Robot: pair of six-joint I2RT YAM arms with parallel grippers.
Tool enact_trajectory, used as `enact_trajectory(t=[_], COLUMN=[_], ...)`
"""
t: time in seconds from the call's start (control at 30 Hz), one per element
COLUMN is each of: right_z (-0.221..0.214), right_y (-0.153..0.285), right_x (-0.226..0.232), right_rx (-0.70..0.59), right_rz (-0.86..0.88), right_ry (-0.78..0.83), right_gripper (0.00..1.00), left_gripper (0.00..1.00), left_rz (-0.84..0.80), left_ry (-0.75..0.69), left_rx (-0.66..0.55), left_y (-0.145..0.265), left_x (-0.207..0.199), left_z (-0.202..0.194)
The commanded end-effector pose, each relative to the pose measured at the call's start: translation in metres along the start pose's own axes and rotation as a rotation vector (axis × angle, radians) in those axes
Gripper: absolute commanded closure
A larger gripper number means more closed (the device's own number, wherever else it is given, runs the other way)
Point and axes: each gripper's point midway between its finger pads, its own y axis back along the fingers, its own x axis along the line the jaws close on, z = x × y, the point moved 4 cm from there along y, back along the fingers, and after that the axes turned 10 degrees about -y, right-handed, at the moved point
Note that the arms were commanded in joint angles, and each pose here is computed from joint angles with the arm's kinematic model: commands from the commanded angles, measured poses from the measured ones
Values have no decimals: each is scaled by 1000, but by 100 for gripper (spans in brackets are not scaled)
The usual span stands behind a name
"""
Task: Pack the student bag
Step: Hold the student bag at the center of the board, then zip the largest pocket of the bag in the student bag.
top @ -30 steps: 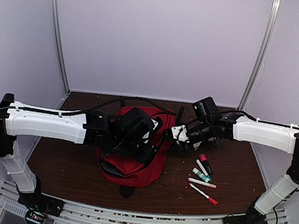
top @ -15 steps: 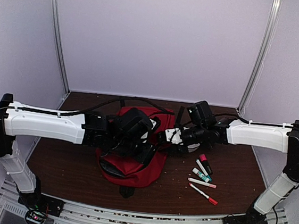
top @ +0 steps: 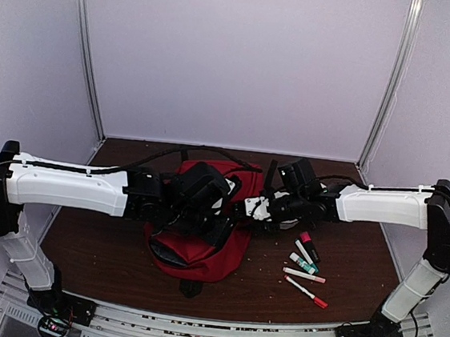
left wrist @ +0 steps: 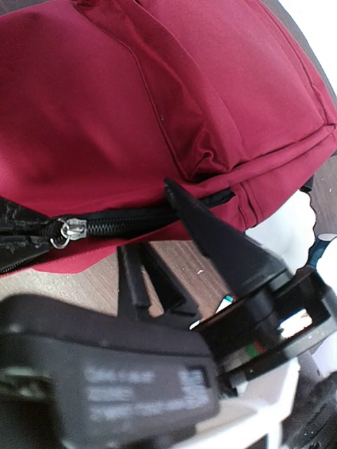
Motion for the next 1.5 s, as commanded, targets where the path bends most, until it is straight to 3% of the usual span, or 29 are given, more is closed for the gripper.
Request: enact_trajectory(t=[0.0, 0.2, 0.27, 0.67, 0.9, 1.3, 1.47], right_z=[-6, -13, -19, -57, -64, -67, -68], right_y=[-6, 0, 4, 10, 16, 20, 21], right_x=[-4, -4, -4, 5, -2, -4, -3], right_rx=[21, 49, 59, 166, 162, 176, 186], right_rz=[-43, -61, -68, -108, -190, -217, -213], right_ry=[-11, -3, -1, 44, 30, 58, 71], right_gripper=[70, 96, 100, 100, 100, 100, 100], left_gripper=[100, 100, 100, 100, 100, 100, 100], left_rz=[-16, -11, -12, -83, -144, 2, 31], left_ry=[31, 34, 38, 86, 92, 66, 81], left_rx=[-61, -6, 16, 161, 156, 276, 273], left_y=[10, -3, -7, -6, 24, 69, 79], left_x=[-1, -1, -1, -6, -18, 24, 35], left_z=[16, 1, -5, -60, -60, -108, -121])
